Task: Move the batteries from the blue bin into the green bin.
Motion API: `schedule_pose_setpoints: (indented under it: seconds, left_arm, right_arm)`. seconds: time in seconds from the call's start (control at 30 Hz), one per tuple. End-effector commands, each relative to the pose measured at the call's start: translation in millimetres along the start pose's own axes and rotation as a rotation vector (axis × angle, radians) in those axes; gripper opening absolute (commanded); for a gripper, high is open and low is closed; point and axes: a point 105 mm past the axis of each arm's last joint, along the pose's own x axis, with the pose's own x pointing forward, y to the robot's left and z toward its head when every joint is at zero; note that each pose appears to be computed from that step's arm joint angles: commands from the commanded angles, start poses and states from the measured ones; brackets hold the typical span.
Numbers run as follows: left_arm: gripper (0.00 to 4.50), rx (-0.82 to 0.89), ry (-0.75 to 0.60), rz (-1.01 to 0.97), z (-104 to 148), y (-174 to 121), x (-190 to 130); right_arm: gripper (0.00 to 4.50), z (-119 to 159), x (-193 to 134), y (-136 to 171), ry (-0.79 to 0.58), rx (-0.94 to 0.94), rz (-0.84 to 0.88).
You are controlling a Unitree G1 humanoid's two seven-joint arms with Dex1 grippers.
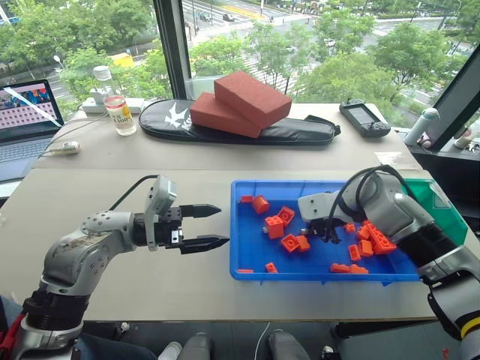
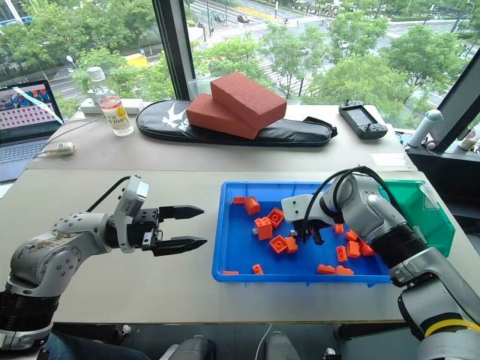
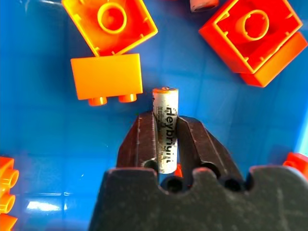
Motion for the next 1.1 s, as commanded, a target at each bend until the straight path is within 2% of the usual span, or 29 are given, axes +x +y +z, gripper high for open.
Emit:
schedule_pose_setpoints:
  seconds: [0.03, 0.1, 0.17, 0.27, 0.37, 0.43, 0.63, 0.7, 0.73, 0.93, 1.03, 1.1]
  left_arm:
    - [4.5, 0.041, -0.006, -0.003, 7, -4, -3]
    - [4.5, 0.039, -0.005, -0.001, 7, -4, -3]
    - [4.5, 0.038, -0.004, -0.001, 7, -4, -4]
    - [4.5, 0.037, -0.002, 0.003, 7, -2, -4]
    - [4.5, 0.035, 0.002, 0.005, 6, -1, -3]
    - [4.5, 0.034, 0.003, 0.004, 6, -1, -3]
    - [4.5, 0.041, 0.011, 0.001, 7, 1, -3]
    - [4.5, 0.043, 0.014, 0.001, 6, 1, -3]
    - [4.5, 0.044, 0.013, 0.002, 7, 1, -3]
    - [4.5, 0.045, 0.011, 0.006, 7, 2, -3]
    - [4.5, 0.045, 0.012, 0.007, 7, 2, -3]
    - [4.5, 0.045, 0.011, 0.009, 7, 2, -4]
  right_arm:
    - [0.25, 24, -53, -22, -0.136, 0.061, -0.246]
    - [0.25, 21, -78, -27, -0.18, 0.157, -0.379]
    - [0.25, 6, -100, -35, -0.167, 0.281, -0.522]
    - [0.25, -66, -153, -50, -0.05, 0.682, -0.894]
    - [0.25, -120, -180, -33, 0.057, 0.943, -1.102]
    - [0.25, -134, -181, -20, 0.114, 0.981, -1.124]
    - [0.25, -139, -161, -4, 0.119, 1.052, -1.092]
    - [1.26, -147, -159, 1, 0.148, 1.076, -1.111]
    - [1.46, -149, -159, 1, 0.149, 1.084, -1.12]
    - [3.58, -131, -169, -16, 0.035, 1.052, -1.154]
    - [4.49, -87, -167, -37, -0.15, 0.929, -1.088]
    - [4.49, -38, -149, -44, -0.293, 0.808, -0.944]
